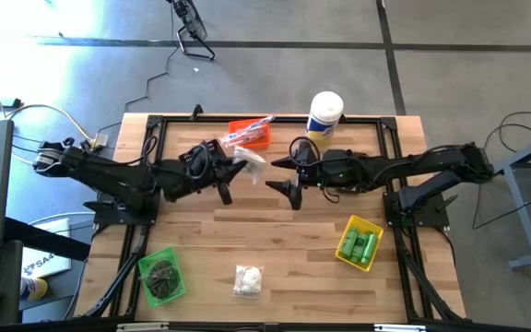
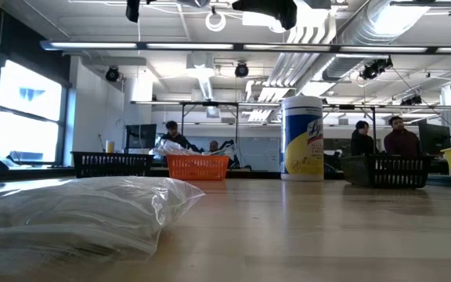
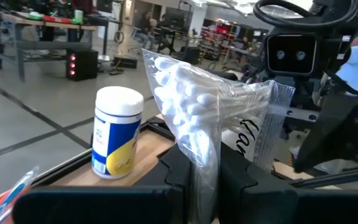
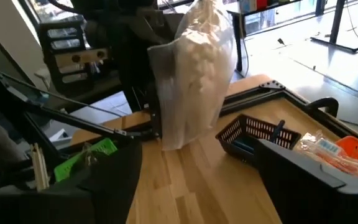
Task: Pick & Place Travel size toiletries
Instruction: Put the white cotton pack into the right black bin
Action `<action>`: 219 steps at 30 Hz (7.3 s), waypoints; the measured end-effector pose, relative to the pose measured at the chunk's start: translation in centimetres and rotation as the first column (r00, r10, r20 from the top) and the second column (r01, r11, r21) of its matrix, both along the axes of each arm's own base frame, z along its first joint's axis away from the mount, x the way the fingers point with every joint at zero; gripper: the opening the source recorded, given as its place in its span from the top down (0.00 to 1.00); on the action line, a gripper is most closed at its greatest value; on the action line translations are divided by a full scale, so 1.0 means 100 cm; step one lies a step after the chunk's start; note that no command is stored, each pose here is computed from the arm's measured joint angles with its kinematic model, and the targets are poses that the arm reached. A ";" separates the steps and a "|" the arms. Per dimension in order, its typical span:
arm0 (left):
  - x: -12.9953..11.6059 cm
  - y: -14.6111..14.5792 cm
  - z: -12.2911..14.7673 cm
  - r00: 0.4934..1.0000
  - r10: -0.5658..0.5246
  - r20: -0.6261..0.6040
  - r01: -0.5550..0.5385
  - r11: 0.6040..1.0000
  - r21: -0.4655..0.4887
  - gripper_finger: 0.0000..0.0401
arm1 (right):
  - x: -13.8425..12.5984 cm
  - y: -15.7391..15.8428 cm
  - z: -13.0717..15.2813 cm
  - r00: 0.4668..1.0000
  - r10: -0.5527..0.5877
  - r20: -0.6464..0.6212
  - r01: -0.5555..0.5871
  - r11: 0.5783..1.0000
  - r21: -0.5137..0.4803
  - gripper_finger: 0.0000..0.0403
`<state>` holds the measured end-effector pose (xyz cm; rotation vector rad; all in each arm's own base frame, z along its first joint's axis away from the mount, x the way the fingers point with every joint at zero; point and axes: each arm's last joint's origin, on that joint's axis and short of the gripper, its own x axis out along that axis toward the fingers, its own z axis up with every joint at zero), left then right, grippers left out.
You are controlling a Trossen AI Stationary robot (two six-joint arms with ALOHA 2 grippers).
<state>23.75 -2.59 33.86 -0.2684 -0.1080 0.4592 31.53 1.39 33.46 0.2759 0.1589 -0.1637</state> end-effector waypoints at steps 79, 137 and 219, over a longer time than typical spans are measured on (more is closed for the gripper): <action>0.008 0.005 -0.005 0.989 -0.144 -0.046 0.146 0.988 0.046 0.47 | 0.013 -0.003 -0.004 0.996 -0.064 0.069 0.066 0.998 -0.020 0.96; -0.087 0.017 -0.040 0.945 -0.186 -0.268 0.177 0.983 -0.058 0.47 | -0.065 -0.034 -0.024 0.632 -0.696 -0.343 0.750 0.660 0.045 0.96; -0.093 0.018 -0.037 0.948 -0.161 -0.274 0.164 0.986 -0.011 0.47 | -0.089 -0.063 -0.075 0.486 -0.491 -0.723 0.771 0.631 0.090 0.70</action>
